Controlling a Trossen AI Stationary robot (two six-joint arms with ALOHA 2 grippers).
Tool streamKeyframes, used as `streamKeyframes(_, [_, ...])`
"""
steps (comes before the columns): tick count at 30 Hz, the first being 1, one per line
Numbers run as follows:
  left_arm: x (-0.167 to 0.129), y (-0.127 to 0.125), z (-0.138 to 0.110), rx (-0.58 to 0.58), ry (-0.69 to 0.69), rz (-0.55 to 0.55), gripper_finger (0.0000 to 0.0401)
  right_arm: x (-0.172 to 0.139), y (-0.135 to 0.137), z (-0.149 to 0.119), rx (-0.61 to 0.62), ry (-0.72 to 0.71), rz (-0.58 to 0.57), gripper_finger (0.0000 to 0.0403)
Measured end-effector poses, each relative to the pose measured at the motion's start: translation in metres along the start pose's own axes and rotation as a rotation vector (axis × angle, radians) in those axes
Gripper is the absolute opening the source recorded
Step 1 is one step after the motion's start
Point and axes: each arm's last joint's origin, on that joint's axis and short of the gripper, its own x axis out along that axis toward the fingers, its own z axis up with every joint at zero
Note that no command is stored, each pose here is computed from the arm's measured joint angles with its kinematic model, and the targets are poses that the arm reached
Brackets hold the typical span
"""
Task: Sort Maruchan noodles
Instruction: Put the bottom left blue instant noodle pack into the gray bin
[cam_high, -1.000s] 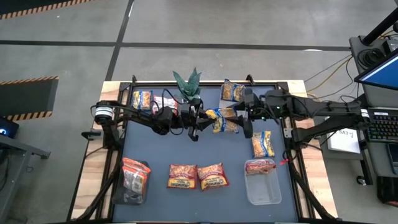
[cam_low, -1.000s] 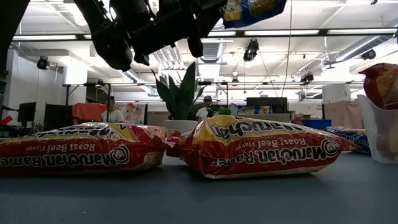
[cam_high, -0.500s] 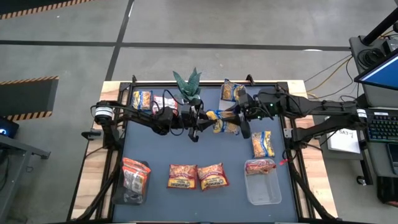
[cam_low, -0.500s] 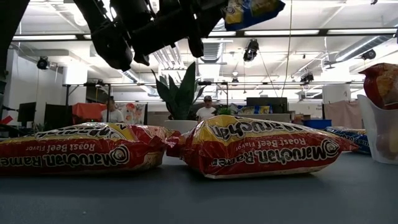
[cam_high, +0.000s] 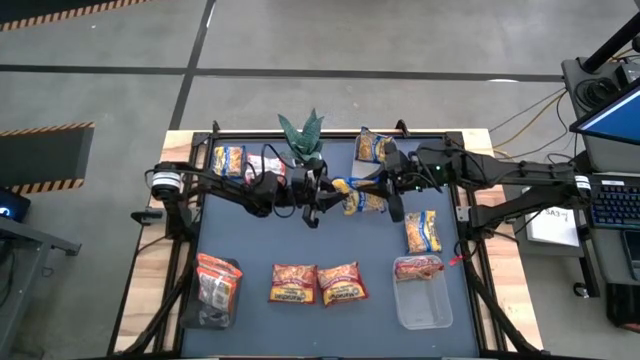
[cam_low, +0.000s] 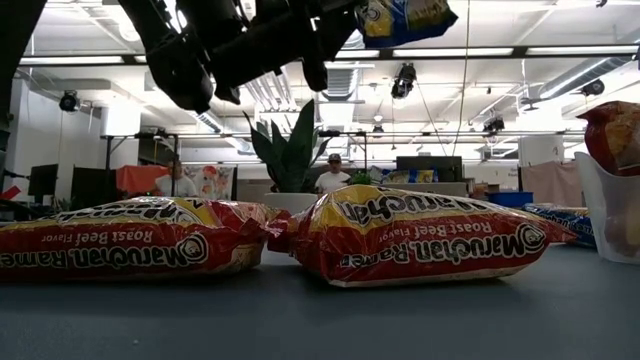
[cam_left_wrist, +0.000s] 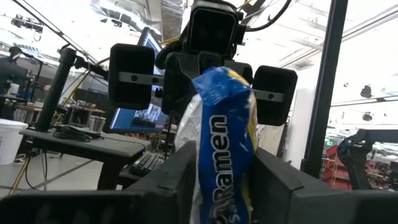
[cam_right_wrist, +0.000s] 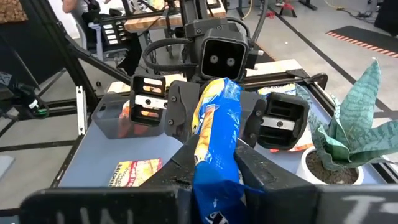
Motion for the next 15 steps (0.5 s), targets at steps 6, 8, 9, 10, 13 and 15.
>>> streamKeyframes(6, [-0.002,0.003,0.007,0.008,-0.014,0.007,0.0193,-0.003,-0.001,0.001,-0.024,-0.002,0.0,0.0036])
streamKeyframes(8, [-0.005,0.004,0.013,0.003,-0.021,0.004,0.0221,-0.005,-0.002,0.0,-0.027,0.007,-0.006,0.0035])
streamKeyframes(9, [-0.005,0.005,0.016,-0.004,-0.024,-0.001,0.0234,-0.007,-0.003,-0.001,-0.03,0.011,-0.012,0.0035])
streamKeyframes(10, [-0.007,0.007,0.019,-0.014,-0.02,-0.003,0.0246,-0.008,-0.005,-0.001,-0.033,0.01,-0.018,0.0035])
streamKeyframes(13, [-0.014,0.012,0.027,-0.038,-0.002,-0.008,0.0276,-0.013,-0.009,-0.002,-0.052,0.004,-0.043,0.0034])
streamKeyframes(15, [-0.019,0.014,0.033,-0.056,-0.001,-0.014,0.0289,-0.016,-0.013,-0.003,-0.07,0.0,-0.062,0.0034])
